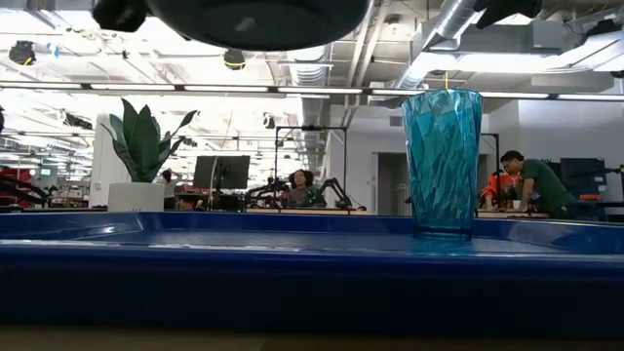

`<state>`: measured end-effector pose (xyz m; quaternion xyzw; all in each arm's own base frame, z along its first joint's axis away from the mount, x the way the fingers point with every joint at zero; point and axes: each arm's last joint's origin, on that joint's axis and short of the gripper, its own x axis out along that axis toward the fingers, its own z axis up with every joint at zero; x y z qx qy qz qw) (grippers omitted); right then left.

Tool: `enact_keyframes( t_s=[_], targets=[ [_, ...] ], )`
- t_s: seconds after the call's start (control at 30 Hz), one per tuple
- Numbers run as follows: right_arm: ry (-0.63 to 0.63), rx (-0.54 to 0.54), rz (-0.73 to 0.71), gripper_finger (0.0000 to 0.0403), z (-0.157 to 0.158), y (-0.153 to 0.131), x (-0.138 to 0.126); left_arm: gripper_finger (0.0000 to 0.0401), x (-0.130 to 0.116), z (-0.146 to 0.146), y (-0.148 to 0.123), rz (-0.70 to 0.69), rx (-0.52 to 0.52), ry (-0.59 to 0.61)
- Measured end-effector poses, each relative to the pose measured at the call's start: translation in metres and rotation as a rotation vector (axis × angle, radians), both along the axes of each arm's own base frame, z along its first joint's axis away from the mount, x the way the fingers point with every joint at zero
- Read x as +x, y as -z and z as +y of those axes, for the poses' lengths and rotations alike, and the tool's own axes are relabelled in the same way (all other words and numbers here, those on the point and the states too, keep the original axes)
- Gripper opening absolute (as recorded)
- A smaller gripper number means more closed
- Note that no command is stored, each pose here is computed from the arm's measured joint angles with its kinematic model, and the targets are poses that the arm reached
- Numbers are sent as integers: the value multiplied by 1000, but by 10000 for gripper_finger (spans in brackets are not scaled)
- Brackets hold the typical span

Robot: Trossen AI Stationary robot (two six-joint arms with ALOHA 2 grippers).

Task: Pick and place plate/cup/fork/spoon on tray
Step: Put the blue plate on the blue tray to the bottom of the blue cup

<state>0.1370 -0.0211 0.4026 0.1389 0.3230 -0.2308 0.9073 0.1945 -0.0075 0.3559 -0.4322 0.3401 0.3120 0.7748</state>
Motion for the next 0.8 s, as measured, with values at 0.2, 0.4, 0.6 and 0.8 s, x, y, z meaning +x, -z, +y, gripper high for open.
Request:
enact_keyframes(
  t_s=[0.2, 0.4, 0.6, 0.8],
  targets=[
    [-2, -4, -16, 214, 0, -1, 1, 0, 14, -43, 31, 101, -100, 40],
    [-2, -4, -16, 214, 0, -1, 1, 0, 37, -64, 72, 165, -134, 42],
    [-3, -3, -15, 214, 0, -1, 1, 0, 60, -72, 101, 230, -141, 54],
    [-17, -15, -6, 214, 0, -1, 1, 0, 78, -79, 121, 258, -169, 81]
  ],
)
